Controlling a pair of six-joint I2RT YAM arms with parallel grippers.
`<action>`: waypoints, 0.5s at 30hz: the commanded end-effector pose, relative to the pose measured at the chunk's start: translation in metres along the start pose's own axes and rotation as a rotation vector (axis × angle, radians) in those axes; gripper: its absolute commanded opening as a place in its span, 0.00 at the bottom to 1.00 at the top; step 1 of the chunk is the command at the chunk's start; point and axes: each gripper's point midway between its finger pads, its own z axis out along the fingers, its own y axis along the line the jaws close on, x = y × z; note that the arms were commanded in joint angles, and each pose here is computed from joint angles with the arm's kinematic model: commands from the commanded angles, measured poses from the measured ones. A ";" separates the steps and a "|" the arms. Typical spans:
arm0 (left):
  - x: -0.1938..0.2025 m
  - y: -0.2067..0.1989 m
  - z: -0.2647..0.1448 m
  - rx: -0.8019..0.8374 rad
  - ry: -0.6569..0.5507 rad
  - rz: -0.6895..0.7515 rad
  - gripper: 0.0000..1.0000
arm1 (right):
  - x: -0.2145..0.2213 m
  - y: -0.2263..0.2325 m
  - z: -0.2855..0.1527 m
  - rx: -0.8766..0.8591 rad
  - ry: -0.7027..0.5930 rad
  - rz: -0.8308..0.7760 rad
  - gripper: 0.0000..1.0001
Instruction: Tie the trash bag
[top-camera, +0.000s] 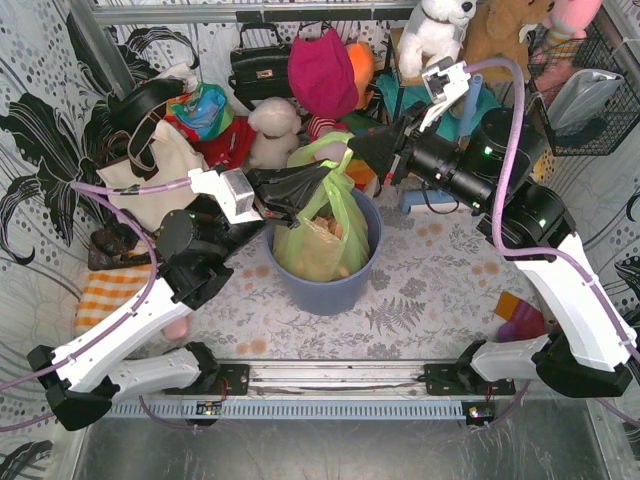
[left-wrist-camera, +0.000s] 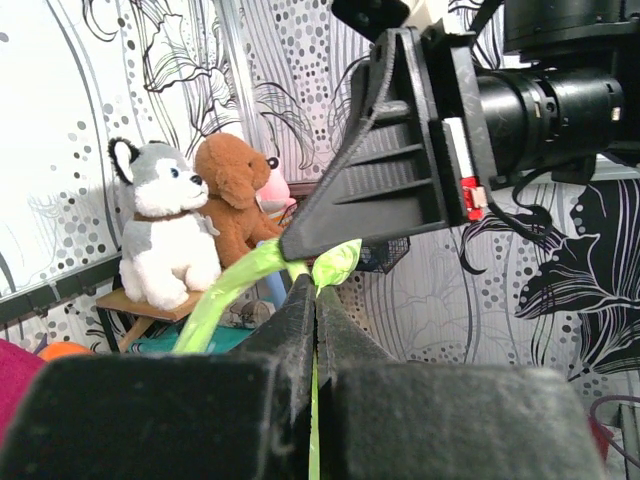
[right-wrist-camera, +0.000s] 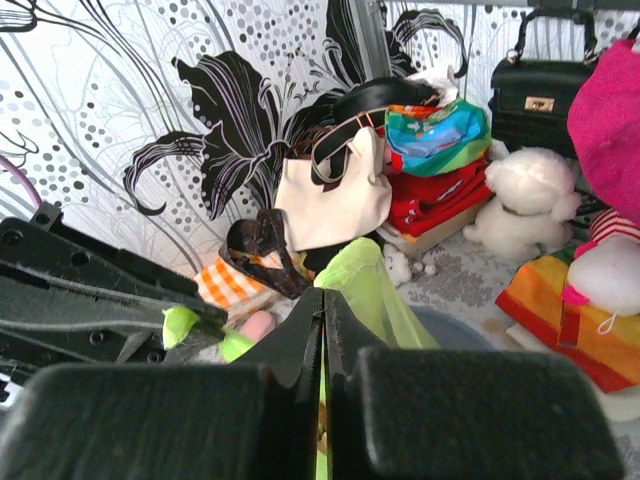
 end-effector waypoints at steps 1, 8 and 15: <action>-0.022 0.010 -0.003 -0.052 -0.075 0.043 0.01 | 0.002 0.011 -0.011 -0.041 0.000 0.064 0.00; -0.019 0.006 -0.006 -0.035 -0.068 0.033 0.01 | 0.000 0.010 -0.012 -0.040 -0.003 0.033 0.08; -0.013 -0.006 -0.011 0.027 -0.039 0.020 0.01 | -0.007 0.017 -0.011 -0.114 0.009 -0.192 0.49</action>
